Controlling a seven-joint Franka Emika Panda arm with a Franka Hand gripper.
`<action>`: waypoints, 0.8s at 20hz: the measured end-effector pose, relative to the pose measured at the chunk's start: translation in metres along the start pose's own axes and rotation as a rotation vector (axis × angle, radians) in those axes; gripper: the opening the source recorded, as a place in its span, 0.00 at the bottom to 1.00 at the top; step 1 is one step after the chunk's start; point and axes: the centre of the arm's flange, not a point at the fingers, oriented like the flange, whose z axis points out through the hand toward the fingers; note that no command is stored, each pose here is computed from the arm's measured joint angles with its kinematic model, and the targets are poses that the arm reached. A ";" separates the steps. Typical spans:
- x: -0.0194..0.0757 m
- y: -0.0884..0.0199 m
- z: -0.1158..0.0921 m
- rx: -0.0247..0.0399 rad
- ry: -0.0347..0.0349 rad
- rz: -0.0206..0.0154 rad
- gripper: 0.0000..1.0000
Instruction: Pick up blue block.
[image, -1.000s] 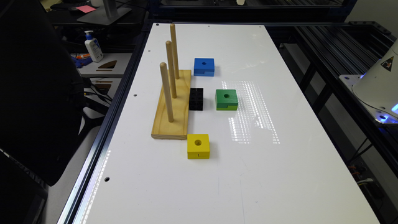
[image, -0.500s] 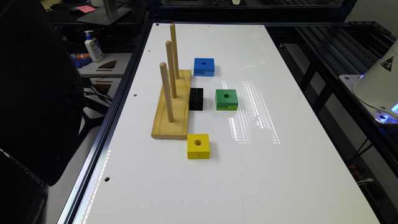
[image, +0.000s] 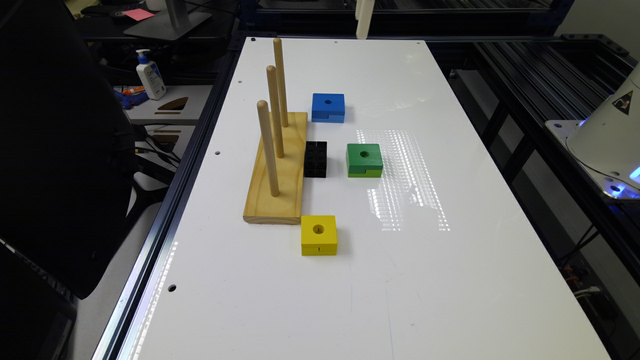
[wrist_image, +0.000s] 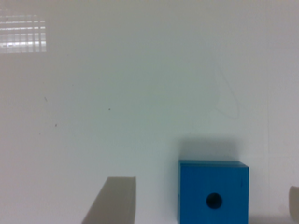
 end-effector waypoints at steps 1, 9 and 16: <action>0.0017 -0.001 0.000 0.0009 0.0010 -0.0006 1.00; 0.0035 -0.006 0.013 -0.0001 -0.0080 -0.0073 1.00; 0.0057 -0.012 0.033 0.0044 -0.0088 -0.0116 1.00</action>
